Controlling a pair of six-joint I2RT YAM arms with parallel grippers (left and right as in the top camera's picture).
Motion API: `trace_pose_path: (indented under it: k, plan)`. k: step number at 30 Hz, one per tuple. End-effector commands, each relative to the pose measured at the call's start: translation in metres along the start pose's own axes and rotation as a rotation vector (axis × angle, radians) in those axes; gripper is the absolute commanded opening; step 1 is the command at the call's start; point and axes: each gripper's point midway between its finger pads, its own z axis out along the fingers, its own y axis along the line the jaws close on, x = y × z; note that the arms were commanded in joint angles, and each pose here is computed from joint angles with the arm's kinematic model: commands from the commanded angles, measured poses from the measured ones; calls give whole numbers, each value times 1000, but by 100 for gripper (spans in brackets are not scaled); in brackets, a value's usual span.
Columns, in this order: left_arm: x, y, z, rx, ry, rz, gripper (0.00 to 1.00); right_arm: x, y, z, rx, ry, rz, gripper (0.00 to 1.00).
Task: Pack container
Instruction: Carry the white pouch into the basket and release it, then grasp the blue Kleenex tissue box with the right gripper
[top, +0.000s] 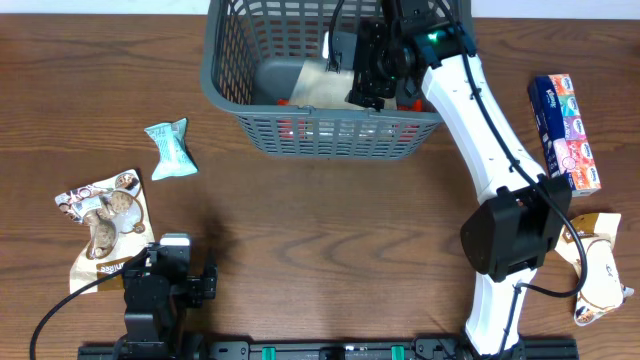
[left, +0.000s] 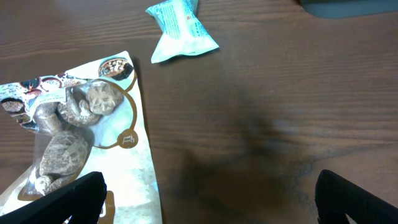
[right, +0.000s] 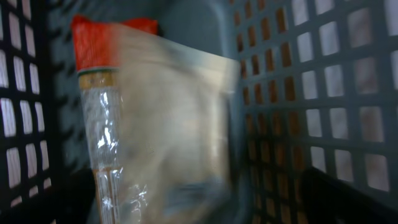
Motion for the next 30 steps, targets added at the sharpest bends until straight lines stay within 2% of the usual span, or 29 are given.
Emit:
trace_pose_path:
  k: [1, 6, 12, 14, 16, 20, 22, 25, 30]
  plan:
    - [-2, 0, -2, 2, -9, -10, 99, -15, -4, -18, 24, -43, 37, 99]
    - [-2, 0, -2, 2, -9, -10, 99, -32, -8, -53, 65, -95, 82, 99]
    - [-2, 0, -2, 2, -9, -10, 99, -48, -14, -136, 190, -158, 120, 99]
    - [-2, 0, -2, 2, -9, -10, 99, -44, -26, -167, 270, -180, 175, 99]
    - [-2, 0, -2, 2, -9, -10, 99, -31, -50, -206, 404, -203, 322, 99]
    - [-2, 0, -2, 2, -9, -10, 99, 44, -98, -284, 747, -188, 795, 99]
    - [-2, 0, -2, 2, -9, -10, 99, 89, -103, -305, 833, -152, 969, 99]
    - [-2, 0, -2, 2, -9, -10, 99, 155, -93, -311, 843, -30, 1128, 99]
    - [-2, 0, -2, 2, -9, -10, 99, 236, -52, -296, 739, 215, 1325, 99]
